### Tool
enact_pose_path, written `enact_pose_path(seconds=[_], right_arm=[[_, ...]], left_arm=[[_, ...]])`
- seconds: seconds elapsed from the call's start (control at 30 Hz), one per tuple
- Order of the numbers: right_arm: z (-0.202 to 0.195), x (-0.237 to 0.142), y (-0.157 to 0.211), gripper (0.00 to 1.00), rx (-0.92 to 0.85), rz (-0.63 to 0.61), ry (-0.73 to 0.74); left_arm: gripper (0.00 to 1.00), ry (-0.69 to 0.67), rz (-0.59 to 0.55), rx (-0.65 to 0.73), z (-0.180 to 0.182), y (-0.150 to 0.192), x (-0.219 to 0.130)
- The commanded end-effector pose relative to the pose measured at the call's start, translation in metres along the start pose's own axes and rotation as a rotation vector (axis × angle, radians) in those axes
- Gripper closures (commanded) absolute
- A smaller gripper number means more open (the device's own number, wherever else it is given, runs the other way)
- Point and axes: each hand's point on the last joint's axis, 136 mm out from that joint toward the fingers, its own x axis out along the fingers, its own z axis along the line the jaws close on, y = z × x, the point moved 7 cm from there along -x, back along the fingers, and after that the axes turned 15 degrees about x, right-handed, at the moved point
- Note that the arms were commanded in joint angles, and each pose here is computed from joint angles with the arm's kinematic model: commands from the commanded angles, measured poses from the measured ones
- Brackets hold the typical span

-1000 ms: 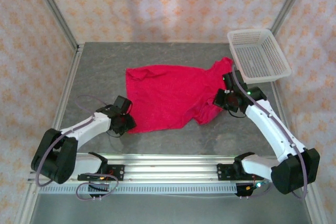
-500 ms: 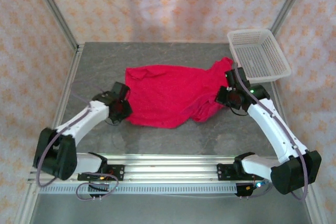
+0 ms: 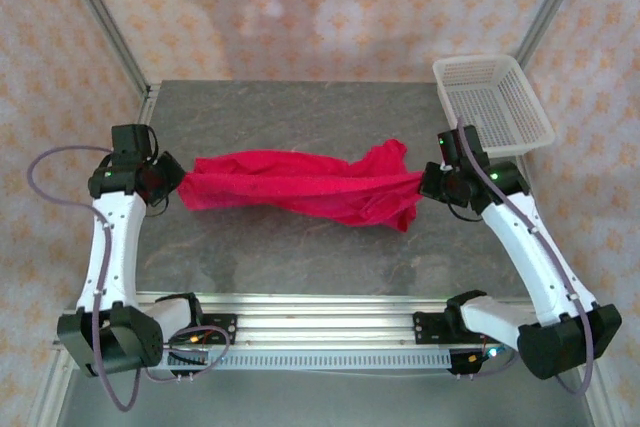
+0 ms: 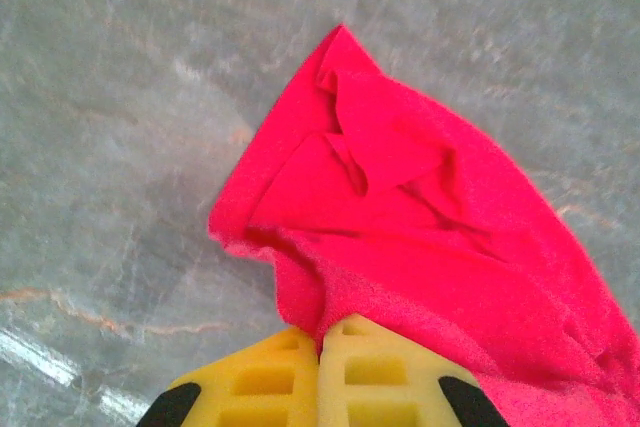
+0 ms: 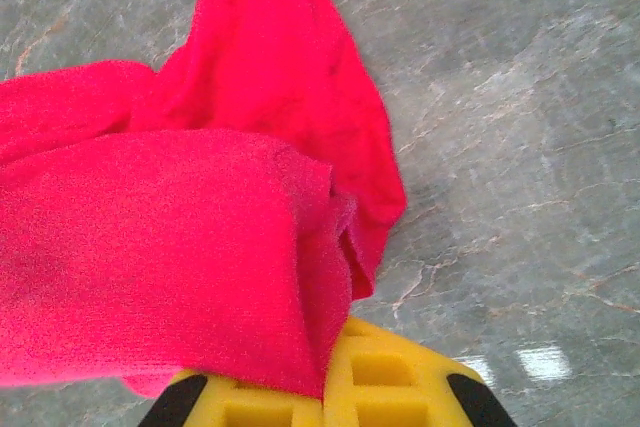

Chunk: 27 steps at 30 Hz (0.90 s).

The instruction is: Fold the inside-out t-shirt

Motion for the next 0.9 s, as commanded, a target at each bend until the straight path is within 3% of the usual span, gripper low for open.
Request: enact_pose_path(seconds=[0.0, 0.13, 0.27, 0.33, 0.4, 0.47, 0.57, 0.63, 0.7, 0.87], right_arm=[[0.012, 0.027, -0.004, 1.0, 0.002, 0.051, -0.03], [0.026, 0.093, -0.015, 1.0, 0.028, 0.1, 0.002], [0.036, 0.154, -0.035, 1.0, 0.051, 0.152, 0.079], [0.036, 0.178, -0.045, 1.0, 0.074, 0.189, 0.111], [0.037, 0.193, -0.05, 1.0, 0.106, 0.228, 0.091], [0.039, 0.2, -0.05, 1.0, 0.126, 0.261, 0.058], [0.041, 0.201, -0.049, 1.0, 0.137, 0.28, 0.017], [0.039, 0.199, -0.049, 1.0, 0.146, 0.28, -0.015], [0.034, 0.197, -0.046, 1.0, 0.162, 0.279, -0.03], [0.026, 0.195, -0.04, 1.0, 0.183, 0.279, -0.052]], left_arm=[[1.0, 0.022, 0.074, -0.019, 0.0, 0.005, 0.033], [1.0, -0.042, 0.124, -0.001, -0.006, -0.01, 0.083], [1.0, -0.16, 0.069, 0.112, -0.03, -0.029, 0.089], [0.75, -0.194, -0.005, 0.189, -0.05, -0.032, 0.078], [0.59, -0.207, -0.086, 0.307, -0.076, -0.028, 0.061], [0.54, -0.1, -0.156, 0.448, -0.116, -0.011, 0.048], [0.5, 0.242, -0.159, 0.624, -0.183, 0.03, 0.042], [0.51, 0.531, -0.089, 0.702, -0.227, 0.065, 0.046], [0.53, 0.635, -0.035, 0.782, -0.259, 0.091, 0.052], [0.61, 0.675, 0.121, 0.903, -0.307, 0.135, 0.09]])
